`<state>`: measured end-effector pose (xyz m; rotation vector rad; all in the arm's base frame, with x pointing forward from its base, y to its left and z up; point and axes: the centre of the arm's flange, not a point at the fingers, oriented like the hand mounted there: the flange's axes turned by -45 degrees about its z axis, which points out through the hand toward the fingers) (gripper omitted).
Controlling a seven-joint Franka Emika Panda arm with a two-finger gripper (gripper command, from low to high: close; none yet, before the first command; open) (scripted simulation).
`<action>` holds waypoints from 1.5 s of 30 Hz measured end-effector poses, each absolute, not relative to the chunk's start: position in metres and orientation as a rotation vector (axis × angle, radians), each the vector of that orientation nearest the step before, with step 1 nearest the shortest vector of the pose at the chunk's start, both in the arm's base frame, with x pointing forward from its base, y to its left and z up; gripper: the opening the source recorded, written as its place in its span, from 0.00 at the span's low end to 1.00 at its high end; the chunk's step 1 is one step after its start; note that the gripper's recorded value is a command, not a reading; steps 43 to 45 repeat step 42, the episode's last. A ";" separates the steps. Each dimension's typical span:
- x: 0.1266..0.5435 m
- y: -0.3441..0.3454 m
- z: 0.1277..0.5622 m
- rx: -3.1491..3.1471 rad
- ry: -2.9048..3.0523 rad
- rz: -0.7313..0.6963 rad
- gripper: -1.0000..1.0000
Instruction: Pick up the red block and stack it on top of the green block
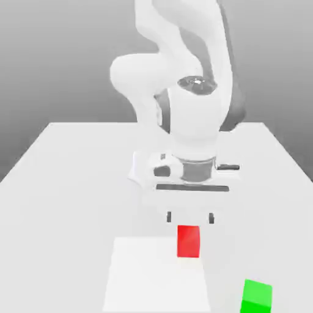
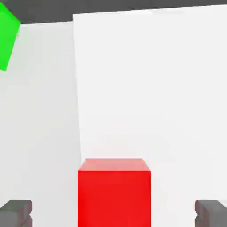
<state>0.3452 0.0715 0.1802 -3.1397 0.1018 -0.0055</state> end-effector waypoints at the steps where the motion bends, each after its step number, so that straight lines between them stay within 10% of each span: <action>1: 0.345 0.072 0.171 -3.140 0.101 -0.003 0.50; 3: 0.343 0.072 0.153 -3.139 0.099 0.000 0.50; 4: 0.342 0.072 0.146 -3.139 0.099 0.000 0.00; 18: 0.342 0.073 0.201 -3.141 0.096 -0.001 0.00; 34: 0.480 0.180 0.242 -3.143 -0.038 0.002 0.00; 38: 0.488 0.186 0.196 -3.140 -0.039 -0.002 0.00; 39: 0.487 0.186 0.187 -3.140 -0.040 -0.001 1.00; 45: 0.487 0.186 0.187 -3.140 -0.040 -0.001 1.00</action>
